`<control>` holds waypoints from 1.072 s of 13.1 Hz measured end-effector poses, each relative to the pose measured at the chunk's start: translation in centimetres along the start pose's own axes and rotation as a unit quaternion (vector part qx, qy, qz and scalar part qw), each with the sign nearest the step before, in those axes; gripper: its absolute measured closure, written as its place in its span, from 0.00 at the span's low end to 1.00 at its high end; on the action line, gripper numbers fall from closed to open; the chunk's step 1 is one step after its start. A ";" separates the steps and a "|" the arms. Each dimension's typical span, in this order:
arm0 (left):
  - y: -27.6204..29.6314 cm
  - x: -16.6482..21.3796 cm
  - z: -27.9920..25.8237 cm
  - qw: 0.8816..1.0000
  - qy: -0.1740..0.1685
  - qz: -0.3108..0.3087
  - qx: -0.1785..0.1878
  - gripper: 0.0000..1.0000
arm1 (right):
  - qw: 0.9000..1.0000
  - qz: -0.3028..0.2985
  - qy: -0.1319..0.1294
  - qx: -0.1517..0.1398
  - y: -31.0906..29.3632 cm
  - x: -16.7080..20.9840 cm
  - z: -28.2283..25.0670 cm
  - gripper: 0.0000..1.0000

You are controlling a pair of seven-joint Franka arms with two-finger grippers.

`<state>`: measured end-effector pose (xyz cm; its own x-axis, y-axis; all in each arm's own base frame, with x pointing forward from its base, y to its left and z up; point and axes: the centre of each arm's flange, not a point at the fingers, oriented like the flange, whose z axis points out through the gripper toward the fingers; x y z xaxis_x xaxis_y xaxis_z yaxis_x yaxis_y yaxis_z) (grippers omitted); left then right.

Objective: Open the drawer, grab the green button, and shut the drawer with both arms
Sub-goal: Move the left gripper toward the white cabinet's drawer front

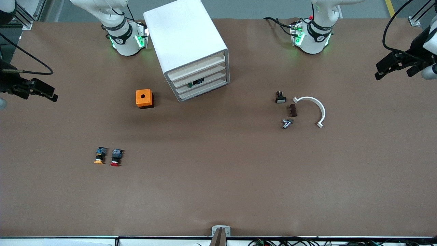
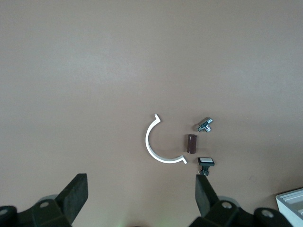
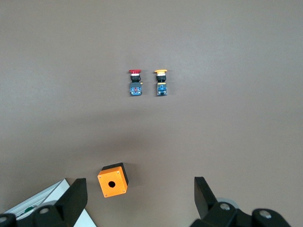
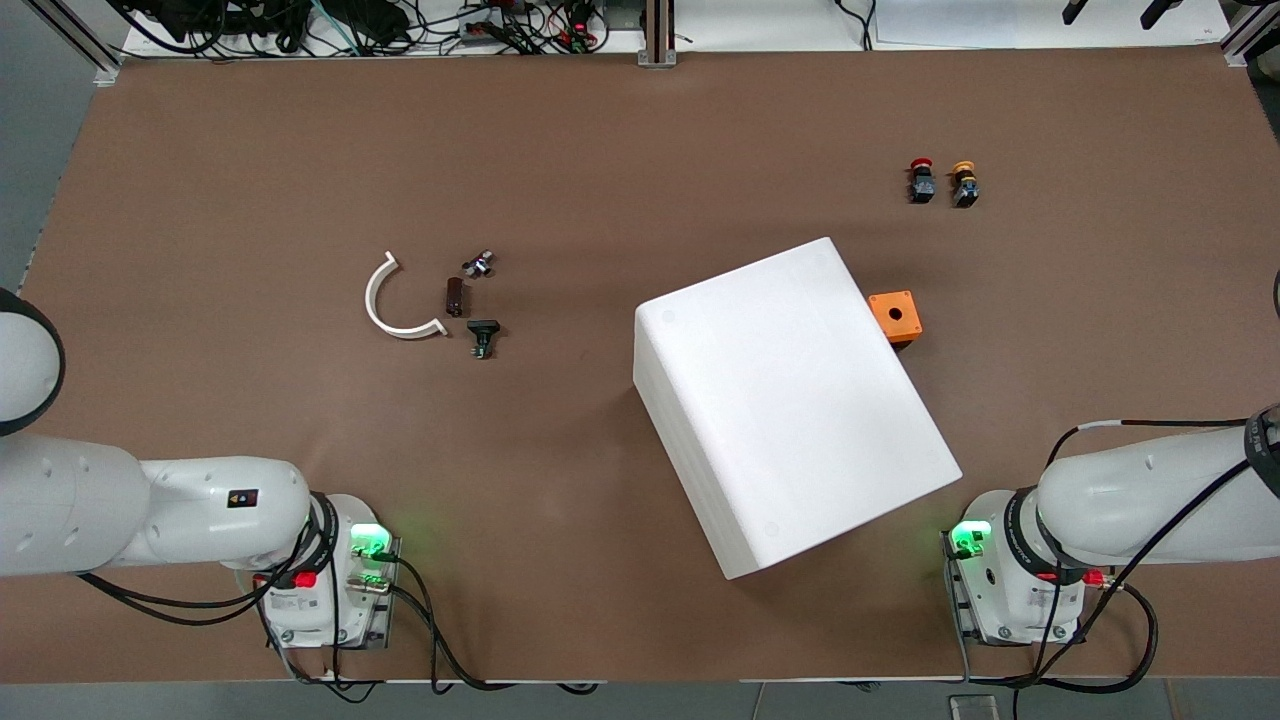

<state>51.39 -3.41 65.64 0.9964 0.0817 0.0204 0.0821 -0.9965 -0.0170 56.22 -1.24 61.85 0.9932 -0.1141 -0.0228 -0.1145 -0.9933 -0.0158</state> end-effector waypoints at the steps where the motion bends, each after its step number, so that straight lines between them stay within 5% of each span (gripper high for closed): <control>1: 0.0 0.0 -0.1 1.000 0.001 0.000 0.000 0.00 | 1.000 0.000 0.000 0.000 0.0 0.0 0.0 0.00; 8: 0.0 1.3 1.0 1.000 -0.009 0.000 -0.001 0.00 | 1.000 -0.001 0.001 0.000 -0.1 0.0 0.0 0.00; 14: 1.7 8.8 14.0 0.995 -0.101 0.010 -0.002 0.00 | 1.000 -0.006 0.000 0.001 -0.7 0.0 0.1 0.00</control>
<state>60.54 -4.09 51.77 0.9814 0.0642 -0.1808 0.0630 -0.9979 -0.0123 56.31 -0.56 61.78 0.9945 -0.1021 -0.0218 -0.1025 -0.9946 -0.0171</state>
